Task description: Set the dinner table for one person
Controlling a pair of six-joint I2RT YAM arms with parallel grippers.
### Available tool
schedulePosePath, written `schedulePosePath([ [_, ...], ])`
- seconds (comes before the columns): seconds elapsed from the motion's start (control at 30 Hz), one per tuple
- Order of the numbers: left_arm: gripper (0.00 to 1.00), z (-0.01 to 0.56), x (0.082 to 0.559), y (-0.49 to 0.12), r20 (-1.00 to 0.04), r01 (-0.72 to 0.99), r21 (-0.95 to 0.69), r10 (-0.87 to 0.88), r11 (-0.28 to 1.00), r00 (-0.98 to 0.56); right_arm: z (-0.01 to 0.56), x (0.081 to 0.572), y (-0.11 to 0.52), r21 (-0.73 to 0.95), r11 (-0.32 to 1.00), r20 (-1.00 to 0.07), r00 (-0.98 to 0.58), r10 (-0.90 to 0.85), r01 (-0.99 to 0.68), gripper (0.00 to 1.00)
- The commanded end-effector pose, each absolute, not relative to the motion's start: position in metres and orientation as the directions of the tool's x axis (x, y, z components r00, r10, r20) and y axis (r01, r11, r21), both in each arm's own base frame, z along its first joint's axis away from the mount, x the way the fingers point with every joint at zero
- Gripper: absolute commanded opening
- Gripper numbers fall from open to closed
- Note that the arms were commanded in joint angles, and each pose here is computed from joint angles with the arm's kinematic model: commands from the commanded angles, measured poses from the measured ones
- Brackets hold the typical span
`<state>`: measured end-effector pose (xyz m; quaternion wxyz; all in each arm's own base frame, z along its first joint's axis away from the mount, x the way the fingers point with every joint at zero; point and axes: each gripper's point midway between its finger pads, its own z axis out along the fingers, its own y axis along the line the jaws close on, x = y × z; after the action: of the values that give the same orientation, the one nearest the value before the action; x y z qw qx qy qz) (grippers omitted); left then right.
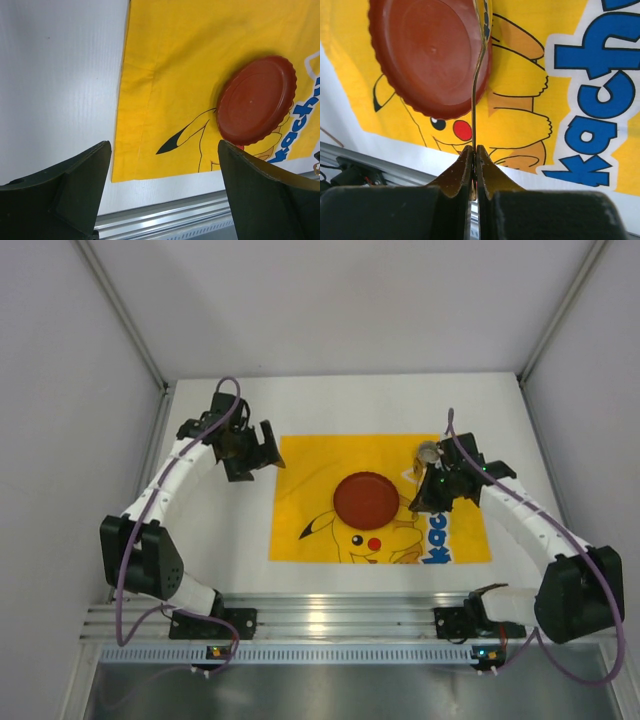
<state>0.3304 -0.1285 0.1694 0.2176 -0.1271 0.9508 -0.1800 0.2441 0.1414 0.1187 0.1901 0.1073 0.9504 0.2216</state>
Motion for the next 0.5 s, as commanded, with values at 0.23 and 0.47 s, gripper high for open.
schedulePosePath([
  [0.23, 0.91, 0.161, 0.312, -0.120, -0.354, -0.162, -0.391, -0.310, 0.906, -0.882, 0.077, 0.252, 0.138, 0.407, 0.906, -0.171, -0.965, 0.197, 0.113, 0.00],
  [0.47, 0.91, 0.158, 0.309, -0.108, -0.356, -0.188, -0.381, -0.331, 0.905, -0.874, 0.050, 0.242, 0.120, 0.324, 0.935, -0.096, -0.978, 0.187, 0.147, 0.06],
])
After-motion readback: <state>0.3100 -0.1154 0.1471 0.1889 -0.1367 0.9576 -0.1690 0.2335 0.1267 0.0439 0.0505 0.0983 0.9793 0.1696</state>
